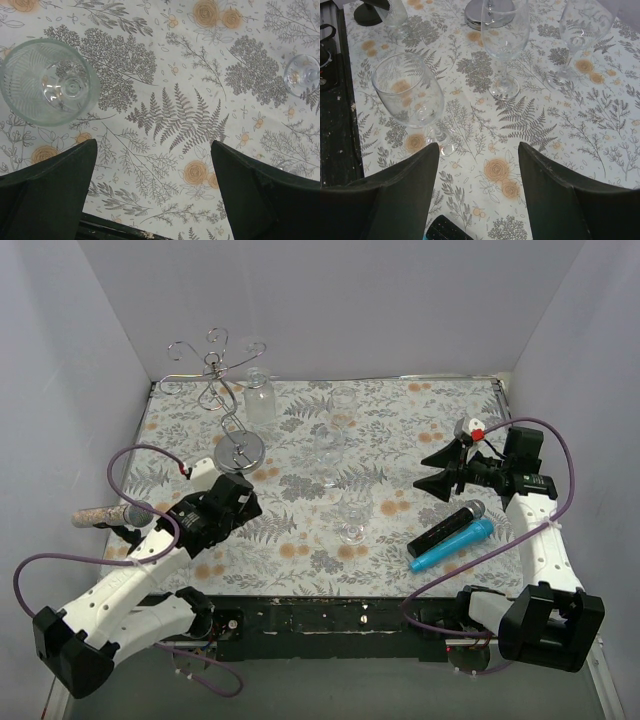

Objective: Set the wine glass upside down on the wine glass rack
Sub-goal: Pick up the wine glass at the center of the board.

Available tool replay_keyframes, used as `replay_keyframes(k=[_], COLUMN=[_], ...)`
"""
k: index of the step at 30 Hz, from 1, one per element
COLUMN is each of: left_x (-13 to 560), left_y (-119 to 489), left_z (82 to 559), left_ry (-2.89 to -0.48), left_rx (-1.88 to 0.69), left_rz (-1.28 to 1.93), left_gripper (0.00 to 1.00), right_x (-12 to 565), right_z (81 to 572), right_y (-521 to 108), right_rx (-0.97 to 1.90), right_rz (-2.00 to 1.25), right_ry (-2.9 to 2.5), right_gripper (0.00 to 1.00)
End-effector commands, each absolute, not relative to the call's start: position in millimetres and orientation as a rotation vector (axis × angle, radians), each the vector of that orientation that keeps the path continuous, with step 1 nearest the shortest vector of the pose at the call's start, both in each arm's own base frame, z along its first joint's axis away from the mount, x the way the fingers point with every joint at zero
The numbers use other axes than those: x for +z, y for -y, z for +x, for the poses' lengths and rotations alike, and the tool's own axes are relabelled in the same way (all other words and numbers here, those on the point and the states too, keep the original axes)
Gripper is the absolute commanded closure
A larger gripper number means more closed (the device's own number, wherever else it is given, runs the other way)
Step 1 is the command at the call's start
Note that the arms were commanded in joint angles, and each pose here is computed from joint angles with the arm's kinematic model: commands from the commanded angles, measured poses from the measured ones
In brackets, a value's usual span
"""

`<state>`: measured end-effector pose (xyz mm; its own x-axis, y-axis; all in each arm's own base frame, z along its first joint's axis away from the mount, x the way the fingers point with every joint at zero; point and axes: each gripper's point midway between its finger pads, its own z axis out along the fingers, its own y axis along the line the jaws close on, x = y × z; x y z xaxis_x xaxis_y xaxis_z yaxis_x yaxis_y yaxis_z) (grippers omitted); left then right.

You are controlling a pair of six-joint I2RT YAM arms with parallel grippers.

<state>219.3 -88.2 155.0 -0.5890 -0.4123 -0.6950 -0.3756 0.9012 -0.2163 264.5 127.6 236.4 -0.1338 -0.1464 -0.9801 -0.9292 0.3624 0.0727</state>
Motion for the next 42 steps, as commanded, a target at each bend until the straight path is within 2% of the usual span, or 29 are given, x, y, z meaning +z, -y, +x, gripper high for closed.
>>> replay_keyframes(k=[1,13,23,27,30,33,39,42], left_x=[161.5,155.7,128.6,121.6,120.3,120.5,118.8,118.5], left_y=[70.3,37.8,30.5,35.9,37.9,38.0,39.7,43.1], left_z=[229.7,254.1,271.4,270.9,269.4,268.6,268.1,269.5], left_ry=[-2.199,-2.167,-2.219,-2.254,-2.272,-2.279,-2.299,-2.314], left_rx=[-0.019,0.118,0.09,0.067,0.06,0.062,0.064,0.053], left_rz=[-0.625,-0.633,-0.621,-0.609,-0.604,-0.607,-0.596,-0.582], left_gripper=[0.02,0.02,0.14,0.23,0.38,0.6,0.61,0.68], right_x=[234.7,226.7,224.3,222.2,222.1,220.6,221.5,221.0], right_z=[259.3,258.3,258.7,259.2,259.9,260.2,259.9,260.1], right_y=[-128.0,-127.8,-127.1,-126.9,-126.5,-126.8,-126.9,-126.8], right_rx=[0.944,0.946,0.938,0.941,0.939,0.945,0.945,0.943], right_rz=[-1.018,-1.029,-1.029,-1.027,-1.026,-1.024,-1.026,-1.026], right_ry=[-1.508,-1.509,-1.517,-1.523,-1.522,-1.527,-1.524,-1.525], right_gripper=[0.28,0.28,0.28,0.28,0.29,0.28,0.28,0.28])
